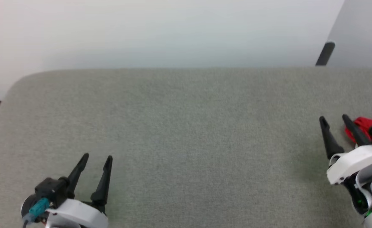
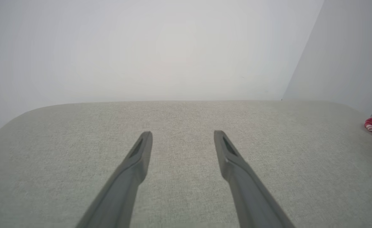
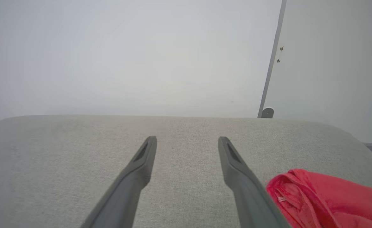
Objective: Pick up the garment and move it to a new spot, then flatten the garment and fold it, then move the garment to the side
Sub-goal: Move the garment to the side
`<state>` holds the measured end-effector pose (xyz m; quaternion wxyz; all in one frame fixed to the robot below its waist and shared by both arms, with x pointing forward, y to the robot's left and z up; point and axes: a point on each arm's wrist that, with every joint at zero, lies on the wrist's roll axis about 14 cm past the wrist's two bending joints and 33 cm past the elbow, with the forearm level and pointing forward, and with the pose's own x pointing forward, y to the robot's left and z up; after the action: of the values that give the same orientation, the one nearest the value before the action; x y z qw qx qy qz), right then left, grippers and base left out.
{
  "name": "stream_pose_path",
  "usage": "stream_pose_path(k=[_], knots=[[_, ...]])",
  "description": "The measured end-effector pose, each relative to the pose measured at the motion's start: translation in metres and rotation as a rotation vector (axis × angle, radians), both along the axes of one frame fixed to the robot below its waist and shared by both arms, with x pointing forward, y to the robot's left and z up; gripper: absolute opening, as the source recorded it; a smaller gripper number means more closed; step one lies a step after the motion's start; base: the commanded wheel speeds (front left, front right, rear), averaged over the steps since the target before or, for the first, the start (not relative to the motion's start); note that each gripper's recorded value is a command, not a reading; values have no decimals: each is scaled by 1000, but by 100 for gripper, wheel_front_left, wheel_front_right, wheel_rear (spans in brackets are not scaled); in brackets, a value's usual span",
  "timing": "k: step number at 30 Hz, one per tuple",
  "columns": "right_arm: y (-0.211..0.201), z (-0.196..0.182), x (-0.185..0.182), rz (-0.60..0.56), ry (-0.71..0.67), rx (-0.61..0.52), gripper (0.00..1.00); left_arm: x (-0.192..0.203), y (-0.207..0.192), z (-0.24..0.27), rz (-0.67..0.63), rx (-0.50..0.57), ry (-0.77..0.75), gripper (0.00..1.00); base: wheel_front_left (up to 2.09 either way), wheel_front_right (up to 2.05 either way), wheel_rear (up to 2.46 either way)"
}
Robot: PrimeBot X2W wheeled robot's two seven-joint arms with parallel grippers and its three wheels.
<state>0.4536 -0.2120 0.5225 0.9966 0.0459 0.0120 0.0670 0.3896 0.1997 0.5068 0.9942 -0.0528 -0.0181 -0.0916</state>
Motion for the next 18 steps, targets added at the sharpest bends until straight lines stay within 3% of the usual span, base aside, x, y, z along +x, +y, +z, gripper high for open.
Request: stream_pose_path(k=[9, 18], knots=[[27, 14, -24, 58, -72, 61, 100, -30, 21, 9, 68, -17, -29, 100, 0, 0, 0], [22, 9, -51, 43, -82, 89, 100, -54, 30, 8, 106, -38, -36, 100, 0, 0, 0]])
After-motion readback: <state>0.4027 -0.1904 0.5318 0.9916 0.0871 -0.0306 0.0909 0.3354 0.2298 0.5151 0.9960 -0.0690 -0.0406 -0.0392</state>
